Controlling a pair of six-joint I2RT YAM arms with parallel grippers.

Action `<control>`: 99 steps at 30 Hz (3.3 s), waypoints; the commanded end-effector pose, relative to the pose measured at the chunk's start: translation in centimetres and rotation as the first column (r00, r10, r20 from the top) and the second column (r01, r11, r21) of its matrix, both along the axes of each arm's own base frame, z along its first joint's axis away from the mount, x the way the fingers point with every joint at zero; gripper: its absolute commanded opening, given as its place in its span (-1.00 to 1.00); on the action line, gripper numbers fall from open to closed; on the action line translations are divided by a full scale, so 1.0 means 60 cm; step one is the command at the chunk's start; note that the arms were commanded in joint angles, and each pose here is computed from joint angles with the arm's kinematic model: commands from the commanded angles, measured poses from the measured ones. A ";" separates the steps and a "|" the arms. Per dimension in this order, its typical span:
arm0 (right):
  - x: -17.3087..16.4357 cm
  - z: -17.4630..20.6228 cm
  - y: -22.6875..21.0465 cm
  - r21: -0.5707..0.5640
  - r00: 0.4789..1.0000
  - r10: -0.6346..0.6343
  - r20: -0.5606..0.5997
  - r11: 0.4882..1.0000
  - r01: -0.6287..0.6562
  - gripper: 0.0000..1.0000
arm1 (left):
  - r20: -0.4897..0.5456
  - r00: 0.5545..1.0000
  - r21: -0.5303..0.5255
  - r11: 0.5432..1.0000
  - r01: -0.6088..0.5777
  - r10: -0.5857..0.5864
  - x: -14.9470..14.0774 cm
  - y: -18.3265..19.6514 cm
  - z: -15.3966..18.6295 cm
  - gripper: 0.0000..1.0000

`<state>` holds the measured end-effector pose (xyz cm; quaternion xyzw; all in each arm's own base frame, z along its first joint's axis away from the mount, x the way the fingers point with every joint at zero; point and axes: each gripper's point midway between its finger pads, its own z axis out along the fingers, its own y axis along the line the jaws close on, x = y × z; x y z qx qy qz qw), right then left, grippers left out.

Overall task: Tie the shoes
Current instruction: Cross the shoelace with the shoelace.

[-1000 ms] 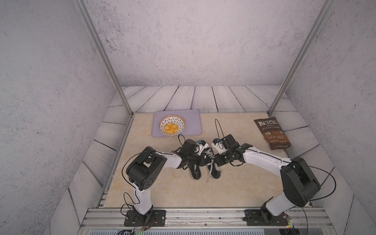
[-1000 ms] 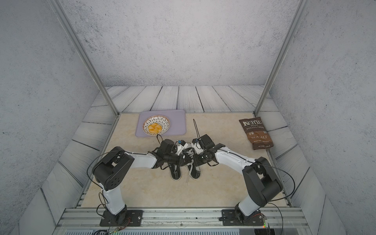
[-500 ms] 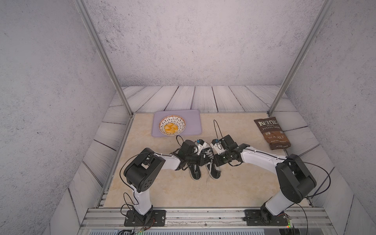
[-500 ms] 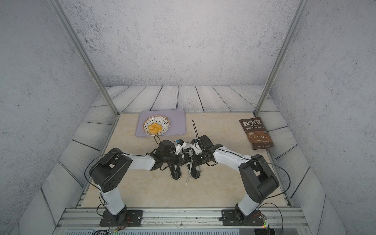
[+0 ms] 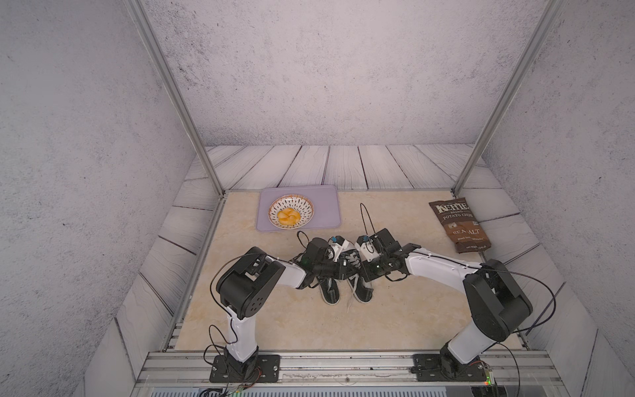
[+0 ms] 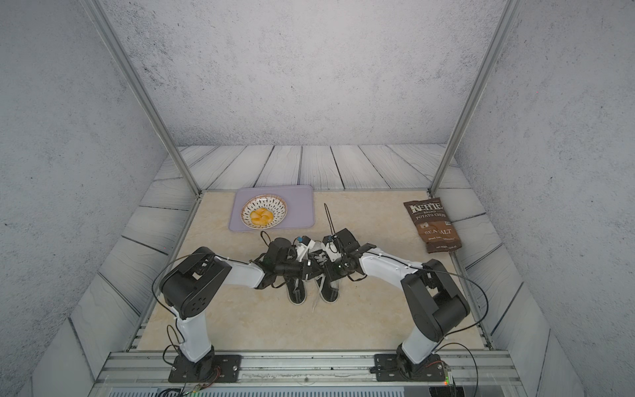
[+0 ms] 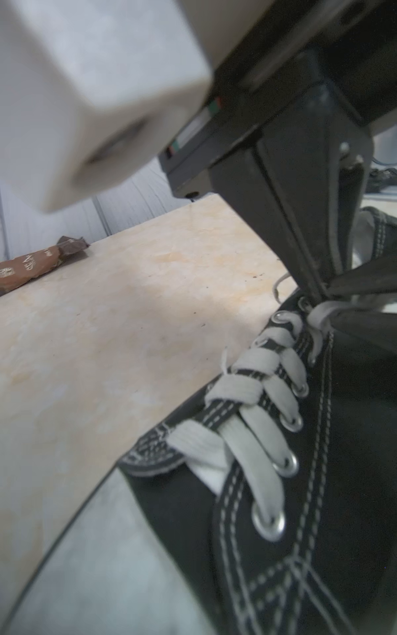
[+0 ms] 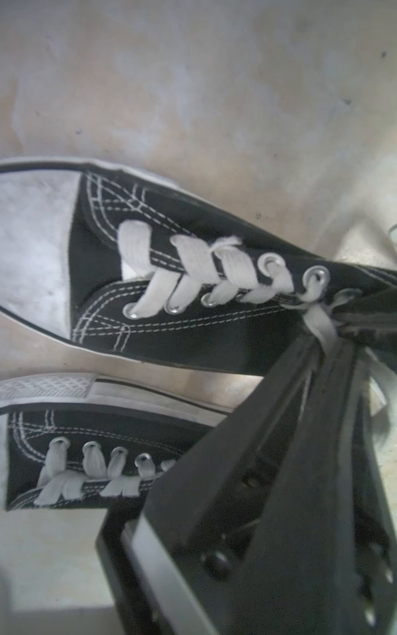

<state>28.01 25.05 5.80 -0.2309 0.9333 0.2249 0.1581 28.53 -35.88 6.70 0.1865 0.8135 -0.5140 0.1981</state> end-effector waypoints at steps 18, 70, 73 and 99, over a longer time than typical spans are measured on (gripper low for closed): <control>-0.008 -0.022 -0.016 -0.048 1.000 -0.015 -0.008 0.999 0.015 -1.00 | -0.124 0.989 0.048 0.996 -0.080 0.085 0.038 0.020 -0.041 -0.68; 0.001 -0.017 -0.017 -0.053 0.999 -0.026 0.020 0.998 0.027 -1.00 | -0.270 0.954 -0.082 0.990 0.111 -0.129 -0.008 -0.011 -0.046 -0.72; 0.001 -0.017 -0.017 -0.050 0.999 -0.028 0.019 0.998 0.029 -1.00 | -0.276 0.952 -0.084 0.990 0.113 -0.132 -0.010 -0.010 -0.048 -0.66; 0.010 0.001 -0.002 0.021 0.998 -0.057 0.031 0.998 0.057 -1.00 | -0.297 0.934 -0.128 0.978 0.165 -0.197 -0.030 -0.022 -0.037 -1.00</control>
